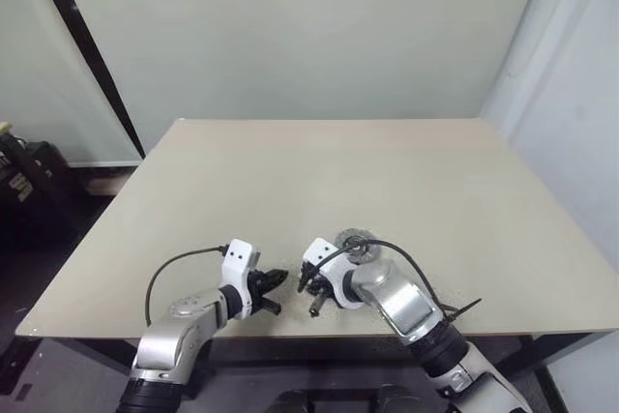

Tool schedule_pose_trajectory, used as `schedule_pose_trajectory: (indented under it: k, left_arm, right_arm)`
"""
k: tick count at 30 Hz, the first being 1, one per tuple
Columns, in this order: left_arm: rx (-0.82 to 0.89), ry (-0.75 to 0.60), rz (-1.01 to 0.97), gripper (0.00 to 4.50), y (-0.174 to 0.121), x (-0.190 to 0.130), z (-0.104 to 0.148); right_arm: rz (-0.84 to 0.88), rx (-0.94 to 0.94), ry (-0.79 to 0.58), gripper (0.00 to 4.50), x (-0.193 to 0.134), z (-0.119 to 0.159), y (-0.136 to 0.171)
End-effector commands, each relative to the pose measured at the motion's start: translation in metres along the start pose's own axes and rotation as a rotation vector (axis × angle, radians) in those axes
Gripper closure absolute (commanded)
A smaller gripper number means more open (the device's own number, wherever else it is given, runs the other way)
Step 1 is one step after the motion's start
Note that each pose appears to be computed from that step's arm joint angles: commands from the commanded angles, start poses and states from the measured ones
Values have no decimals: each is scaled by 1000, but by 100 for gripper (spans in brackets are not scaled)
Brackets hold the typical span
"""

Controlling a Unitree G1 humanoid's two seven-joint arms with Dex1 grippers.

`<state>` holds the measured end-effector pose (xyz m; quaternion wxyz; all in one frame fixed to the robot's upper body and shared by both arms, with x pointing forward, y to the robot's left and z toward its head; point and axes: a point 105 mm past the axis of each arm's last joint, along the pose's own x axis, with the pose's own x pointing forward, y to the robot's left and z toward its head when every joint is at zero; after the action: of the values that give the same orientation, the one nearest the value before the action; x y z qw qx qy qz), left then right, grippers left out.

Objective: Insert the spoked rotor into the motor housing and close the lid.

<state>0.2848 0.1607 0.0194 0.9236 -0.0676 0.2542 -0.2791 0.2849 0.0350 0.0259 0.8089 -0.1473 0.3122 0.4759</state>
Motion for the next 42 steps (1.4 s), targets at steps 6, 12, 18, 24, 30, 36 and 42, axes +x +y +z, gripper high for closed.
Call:
schedule_pose_trajectory:
  k: [6,12,18,24,30,36,42]
  left_arm:
    - [21,-43,75,450,16,-12,10]
    - [19,-43,82,450,18,-14,10]
    - [22,-42,76,450,16,-12,11]
    - [23,-41,63,450,12,-9,10]
    - [25,-39,55,450,10,-8,9]
    - [28,-38,56,450,10,-9,8]
    - [29,-38,64,450,11,-11,8]
  right_arm:
    - [40,-20,-66,428,-4,15,8]
    - [104,-206,-51,243,-18,21,17]
    - [116,-416,42,101,-32,15,10]
    - [134,-521,141,101,-37,-1,0]
    - [113,-534,160,101,-32,-8,-7]
    - [85,-542,172,195,-26,-15,-14]
    - [65,-531,169,409,-23,-17,-16]
